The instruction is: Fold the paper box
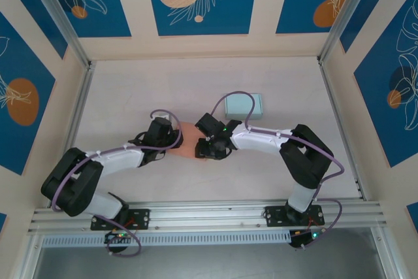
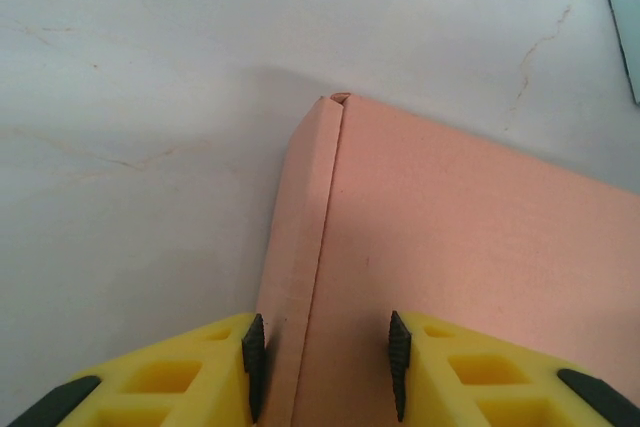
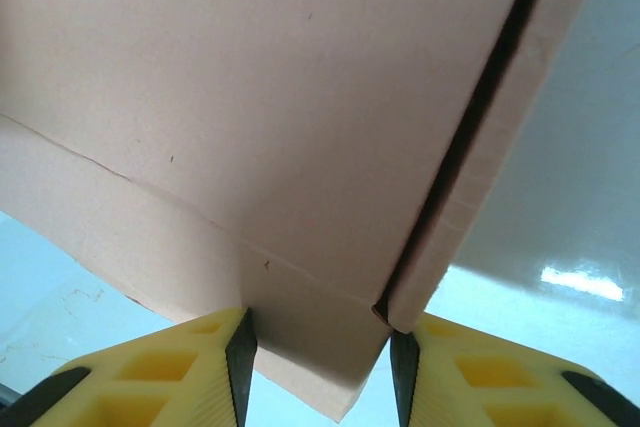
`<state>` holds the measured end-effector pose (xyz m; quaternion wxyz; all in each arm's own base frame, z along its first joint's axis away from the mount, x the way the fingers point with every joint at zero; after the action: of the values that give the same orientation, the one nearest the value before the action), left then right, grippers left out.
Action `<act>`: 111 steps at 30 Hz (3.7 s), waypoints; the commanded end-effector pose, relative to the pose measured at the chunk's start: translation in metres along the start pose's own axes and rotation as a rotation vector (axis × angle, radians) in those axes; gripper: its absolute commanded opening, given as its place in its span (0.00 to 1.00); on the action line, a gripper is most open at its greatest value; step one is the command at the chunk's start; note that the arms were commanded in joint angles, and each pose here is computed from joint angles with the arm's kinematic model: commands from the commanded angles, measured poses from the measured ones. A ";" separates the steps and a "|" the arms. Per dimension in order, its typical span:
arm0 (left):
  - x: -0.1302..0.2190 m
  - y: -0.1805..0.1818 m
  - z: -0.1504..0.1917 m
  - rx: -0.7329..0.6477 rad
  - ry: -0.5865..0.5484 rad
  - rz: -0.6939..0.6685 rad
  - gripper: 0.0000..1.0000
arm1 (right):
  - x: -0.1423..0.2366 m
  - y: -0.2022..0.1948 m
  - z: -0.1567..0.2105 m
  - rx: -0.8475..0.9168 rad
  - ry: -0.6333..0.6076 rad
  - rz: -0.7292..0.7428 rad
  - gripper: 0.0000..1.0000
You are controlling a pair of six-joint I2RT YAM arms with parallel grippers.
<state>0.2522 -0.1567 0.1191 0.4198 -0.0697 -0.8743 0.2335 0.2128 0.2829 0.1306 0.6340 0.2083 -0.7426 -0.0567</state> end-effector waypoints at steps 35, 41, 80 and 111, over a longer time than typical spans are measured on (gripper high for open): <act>0.042 0.008 0.004 -0.292 0.150 -0.031 0.80 | 0.008 0.003 -0.013 0.021 -0.058 0.015 0.44; 0.018 0.006 -0.016 -0.289 0.147 -0.058 0.70 | 0.010 0.002 -0.015 0.024 -0.066 0.021 0.44; -0.016 0.002 -0.082 -0.124 0.167 0.192 0.74 | 0.015 -0.047 -0.031 -0.229 -0.274 -0.147 0.88; -0.032 0.012 -0.080 0.049 0.343 0.207 0.27 | -0.030 -0.051 -0.055 -0.214 -0.343 -0.563 0.59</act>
<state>0.3377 -0.1281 0.1239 0.5335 -0.1744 -0.7835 0.2668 0.2814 0.2530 0.0948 0.4730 0.3091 -0.7472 -0.3499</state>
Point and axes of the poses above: each hand's point on the last joint's axis, 136 mm out from that joint toward the fingers, its own x axis back along the fingers, its own y axis along the line the jaws close on, z = x × y, the point moved 9 cm from there along x, back along the fingers, and after that the axes turned 10 degrees about x, right-handed, at the moved point
